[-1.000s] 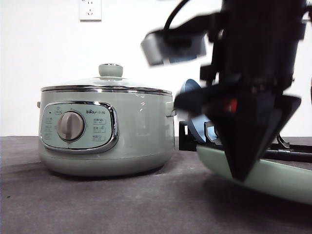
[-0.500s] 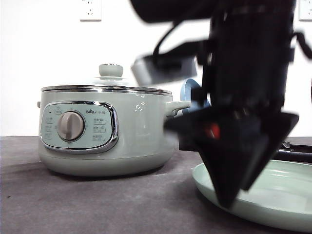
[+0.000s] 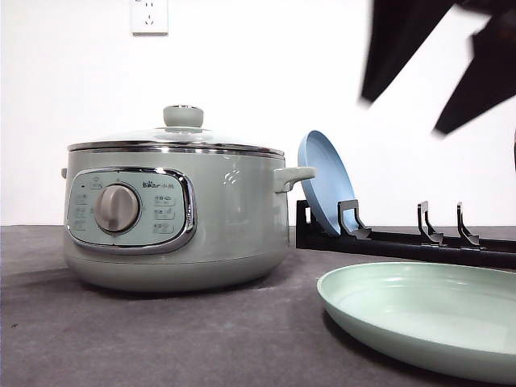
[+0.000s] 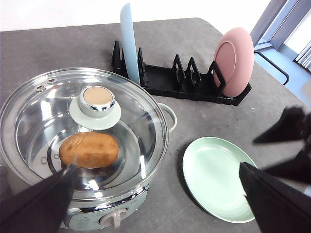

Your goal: Transfer potato from steamer to green plate

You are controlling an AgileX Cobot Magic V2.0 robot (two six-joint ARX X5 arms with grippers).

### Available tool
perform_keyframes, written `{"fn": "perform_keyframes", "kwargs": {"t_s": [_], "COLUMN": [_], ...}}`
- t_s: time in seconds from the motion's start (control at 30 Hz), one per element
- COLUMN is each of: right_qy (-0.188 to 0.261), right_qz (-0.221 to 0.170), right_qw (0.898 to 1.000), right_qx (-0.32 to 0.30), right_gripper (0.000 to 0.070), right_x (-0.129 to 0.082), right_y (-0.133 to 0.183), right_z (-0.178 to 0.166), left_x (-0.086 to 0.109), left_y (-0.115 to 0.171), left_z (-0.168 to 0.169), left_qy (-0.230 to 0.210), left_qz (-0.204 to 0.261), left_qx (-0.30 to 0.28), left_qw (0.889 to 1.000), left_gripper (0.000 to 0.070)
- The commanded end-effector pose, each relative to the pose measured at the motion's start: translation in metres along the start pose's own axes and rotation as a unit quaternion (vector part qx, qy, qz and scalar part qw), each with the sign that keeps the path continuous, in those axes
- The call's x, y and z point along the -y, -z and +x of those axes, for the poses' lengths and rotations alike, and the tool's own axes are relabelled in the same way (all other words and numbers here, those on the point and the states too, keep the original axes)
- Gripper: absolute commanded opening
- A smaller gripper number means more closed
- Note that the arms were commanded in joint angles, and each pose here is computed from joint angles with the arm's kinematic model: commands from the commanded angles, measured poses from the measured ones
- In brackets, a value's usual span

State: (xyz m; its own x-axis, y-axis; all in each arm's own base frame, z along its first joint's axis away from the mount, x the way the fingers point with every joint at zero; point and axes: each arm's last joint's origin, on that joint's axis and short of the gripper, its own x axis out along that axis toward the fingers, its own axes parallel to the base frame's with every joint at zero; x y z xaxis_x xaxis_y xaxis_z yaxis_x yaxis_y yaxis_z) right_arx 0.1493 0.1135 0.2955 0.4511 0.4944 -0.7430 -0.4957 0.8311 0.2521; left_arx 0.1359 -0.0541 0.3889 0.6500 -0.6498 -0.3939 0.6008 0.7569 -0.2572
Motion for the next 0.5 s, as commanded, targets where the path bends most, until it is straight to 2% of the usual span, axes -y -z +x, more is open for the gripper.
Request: {"fn": "perform_keyframes", "kwargs": {"t_s": [0.0,0.1,0.27,0.47], "right_qy": [-0.012,-0.031,-0.029,-0.029], "right_qz": [-0.019,-0.013,-0.006,-0.001], "right_qw": [0.999,0.996,0.987,0.985], "right_qx": [0.031,0.083,0.158,0.173], "right_gripper": [0.0561,0.0561,0.0561,0.0561], "right_x": [0.008,0.021,0.027,0.023], "right_y": [-0.003,0.000,0.011,0.030], "right_z": [-0.014,-0.040,-0.074,-0.094], "left_x": [0.003,0.003,0.002,0.001], "left_y": [-0.006,-0.006,-0.006,-0.007], "left_z": [-0.003,-0.003,-0.002,0.002], "left_qy": [0.006,0.006,0.006,0.005], "left_qz": [0.012,0.012,0.011,0.007], "left_qx": [0.011,0.011,0.009,0.004], "left_qw": [1.000,1.000,1.000,1.000], "left_gripper": [0.0700,0.0700,0.0700,0.0700]}}
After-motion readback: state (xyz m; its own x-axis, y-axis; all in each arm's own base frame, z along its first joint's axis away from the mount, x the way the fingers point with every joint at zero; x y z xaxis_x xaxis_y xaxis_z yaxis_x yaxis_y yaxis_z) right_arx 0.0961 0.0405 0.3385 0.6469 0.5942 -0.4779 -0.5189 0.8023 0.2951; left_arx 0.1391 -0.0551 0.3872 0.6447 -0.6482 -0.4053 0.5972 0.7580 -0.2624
